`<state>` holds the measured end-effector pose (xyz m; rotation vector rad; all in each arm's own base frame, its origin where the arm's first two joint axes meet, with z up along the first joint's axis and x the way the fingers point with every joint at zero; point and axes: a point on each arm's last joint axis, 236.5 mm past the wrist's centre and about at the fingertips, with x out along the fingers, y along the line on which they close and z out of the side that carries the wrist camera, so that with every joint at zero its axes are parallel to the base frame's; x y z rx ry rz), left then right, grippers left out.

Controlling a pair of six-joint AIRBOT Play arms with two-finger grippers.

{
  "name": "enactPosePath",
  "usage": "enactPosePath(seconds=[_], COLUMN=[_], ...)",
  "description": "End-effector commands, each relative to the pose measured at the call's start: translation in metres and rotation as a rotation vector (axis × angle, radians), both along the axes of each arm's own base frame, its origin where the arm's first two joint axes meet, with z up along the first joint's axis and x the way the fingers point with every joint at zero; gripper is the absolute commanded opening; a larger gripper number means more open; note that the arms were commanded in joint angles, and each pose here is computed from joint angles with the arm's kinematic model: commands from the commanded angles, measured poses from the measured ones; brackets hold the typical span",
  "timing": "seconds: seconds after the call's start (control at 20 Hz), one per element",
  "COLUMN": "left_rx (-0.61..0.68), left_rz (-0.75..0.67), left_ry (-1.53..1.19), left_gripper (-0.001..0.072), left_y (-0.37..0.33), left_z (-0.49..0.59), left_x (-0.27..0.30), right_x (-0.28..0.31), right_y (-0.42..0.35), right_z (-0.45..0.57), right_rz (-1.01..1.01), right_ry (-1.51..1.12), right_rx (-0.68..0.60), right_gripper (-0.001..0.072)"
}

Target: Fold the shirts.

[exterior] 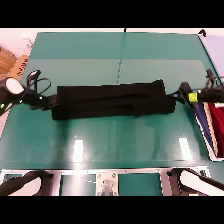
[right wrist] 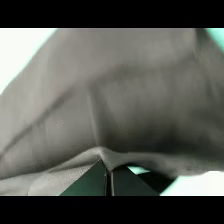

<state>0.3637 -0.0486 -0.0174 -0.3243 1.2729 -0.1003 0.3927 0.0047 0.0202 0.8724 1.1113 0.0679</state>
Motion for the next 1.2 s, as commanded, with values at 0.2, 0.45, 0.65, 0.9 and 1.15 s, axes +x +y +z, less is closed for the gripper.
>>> enactPosePath(seconds=[0.2, 0.45, 0.65, 0.9, 1.15], left_rx=[-0.131, -0.123, -0.136, -0.147, -0.166], left_rz=[0.055, 0.099, 0.129, 0.121, 0.093], left_ry=[-0.059, -0.162, -0.226, -0.154, -0.085], left_gripper=[0.0026, 0.004, 0.0669, 0.067, 0.0561], left_y=[-0.019, -0.01, 0.003, 0.011, 0.002], left_z=[-0.043, -0.025, 0.013, 0.011, 0.006], left_x=[0.117, 0.161, 0.182, 0.167, 0.152], right_x=[0.107, 0.127, 0.118, 0.096, 0.077], right_y=[0.001, -0.006, -0.034, -0.079, -0.072], right_z=[-0.066, -0.091, -0.063, -0.061, -0.097], right_rz=[0.031, 0.059, 0.16, 0.157, 0.229], right_ry=[0.036, 0.031, -0.006, 0.017, 0.096], right_rx=[0.016, 0.019, 0.015, 0.032, 0.1], right_gripper=[0.0012, 0.0291, 0.0393, 0.0513, 0.0547])
